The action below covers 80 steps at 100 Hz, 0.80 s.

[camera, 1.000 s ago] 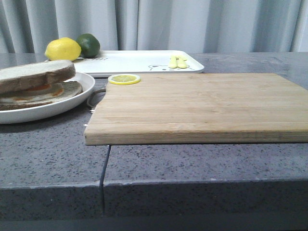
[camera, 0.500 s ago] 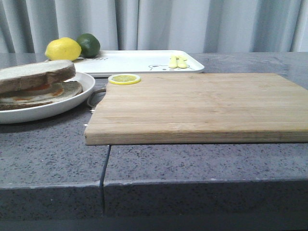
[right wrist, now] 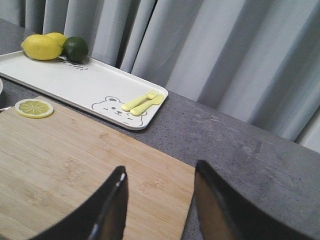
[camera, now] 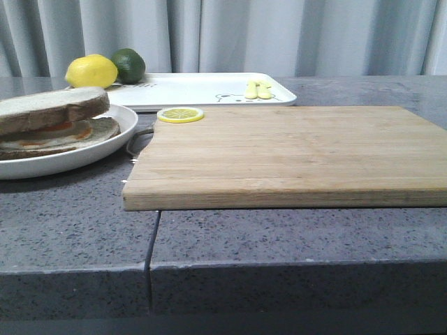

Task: Place bread and move sandwich to tray
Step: 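Grasp the plate rim nearest the left gripper with the left gripper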

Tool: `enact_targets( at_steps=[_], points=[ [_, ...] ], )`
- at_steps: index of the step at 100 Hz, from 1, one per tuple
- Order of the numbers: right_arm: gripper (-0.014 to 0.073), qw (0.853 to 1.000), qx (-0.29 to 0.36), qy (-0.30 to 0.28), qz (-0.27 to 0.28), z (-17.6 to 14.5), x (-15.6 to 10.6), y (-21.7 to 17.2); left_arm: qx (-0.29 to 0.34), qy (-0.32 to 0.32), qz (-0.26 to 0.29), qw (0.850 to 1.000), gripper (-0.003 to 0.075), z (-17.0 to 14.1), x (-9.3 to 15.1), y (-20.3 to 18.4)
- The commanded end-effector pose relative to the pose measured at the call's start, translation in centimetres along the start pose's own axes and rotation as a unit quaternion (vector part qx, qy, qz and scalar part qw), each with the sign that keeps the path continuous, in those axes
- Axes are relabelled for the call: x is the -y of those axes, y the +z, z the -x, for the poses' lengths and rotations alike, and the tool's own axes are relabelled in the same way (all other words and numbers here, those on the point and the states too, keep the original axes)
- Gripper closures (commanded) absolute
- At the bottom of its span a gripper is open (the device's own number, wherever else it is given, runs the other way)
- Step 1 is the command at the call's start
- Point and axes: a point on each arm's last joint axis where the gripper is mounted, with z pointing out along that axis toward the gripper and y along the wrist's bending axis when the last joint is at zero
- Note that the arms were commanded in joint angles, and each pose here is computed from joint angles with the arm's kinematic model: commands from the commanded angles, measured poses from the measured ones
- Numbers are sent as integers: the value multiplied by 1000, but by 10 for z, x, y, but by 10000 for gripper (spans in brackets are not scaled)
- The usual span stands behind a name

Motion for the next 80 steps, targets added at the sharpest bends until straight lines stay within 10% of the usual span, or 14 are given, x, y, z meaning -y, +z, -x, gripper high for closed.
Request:
enact_targets(
  at_steps=[1,80],
  points=[
    [260,999,43,0,-22,14,6,-2,47,-20,-20,998,258,15,7,-5],
    [260,999,43,3,-22,14,6,-2,19,-58,-9,998,258,18,1,30]
  ],
)
